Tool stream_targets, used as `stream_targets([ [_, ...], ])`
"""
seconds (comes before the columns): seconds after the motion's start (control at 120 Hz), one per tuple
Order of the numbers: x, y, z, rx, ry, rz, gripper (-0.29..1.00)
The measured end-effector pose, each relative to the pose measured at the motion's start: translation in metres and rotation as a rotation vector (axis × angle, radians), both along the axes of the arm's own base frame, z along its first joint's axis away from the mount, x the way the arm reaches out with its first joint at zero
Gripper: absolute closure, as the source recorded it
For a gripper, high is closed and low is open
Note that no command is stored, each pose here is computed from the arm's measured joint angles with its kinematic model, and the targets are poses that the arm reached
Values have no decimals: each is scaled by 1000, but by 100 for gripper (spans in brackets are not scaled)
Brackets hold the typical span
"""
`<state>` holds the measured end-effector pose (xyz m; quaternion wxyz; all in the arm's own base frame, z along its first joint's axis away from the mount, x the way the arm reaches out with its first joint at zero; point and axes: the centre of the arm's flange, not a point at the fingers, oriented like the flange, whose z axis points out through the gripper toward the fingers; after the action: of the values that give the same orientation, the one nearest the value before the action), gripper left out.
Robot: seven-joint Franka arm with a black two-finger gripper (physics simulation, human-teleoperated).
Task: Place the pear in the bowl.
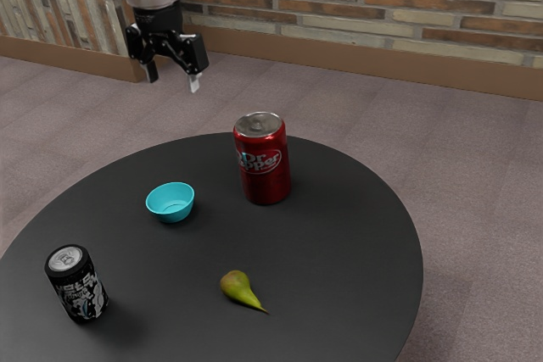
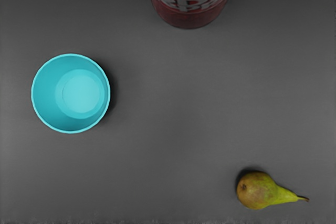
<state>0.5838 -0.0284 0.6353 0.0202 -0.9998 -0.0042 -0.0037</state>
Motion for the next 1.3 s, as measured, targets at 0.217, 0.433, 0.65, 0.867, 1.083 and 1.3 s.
stream_targets([
  [0.217,-14,2,3,1,15,15,0],
  [0.433,-75,-9,-105,-14,146,17,0],
  [0.65,-102,-36,-204,-29,179,53,0],
  [0.867,-111,-54,-250,-44,121,143,0],
  [1.083,-115,-91,-282,-86,115,392,0],
  [1.3,-104,-90,-312,-108,101,627,0],
])
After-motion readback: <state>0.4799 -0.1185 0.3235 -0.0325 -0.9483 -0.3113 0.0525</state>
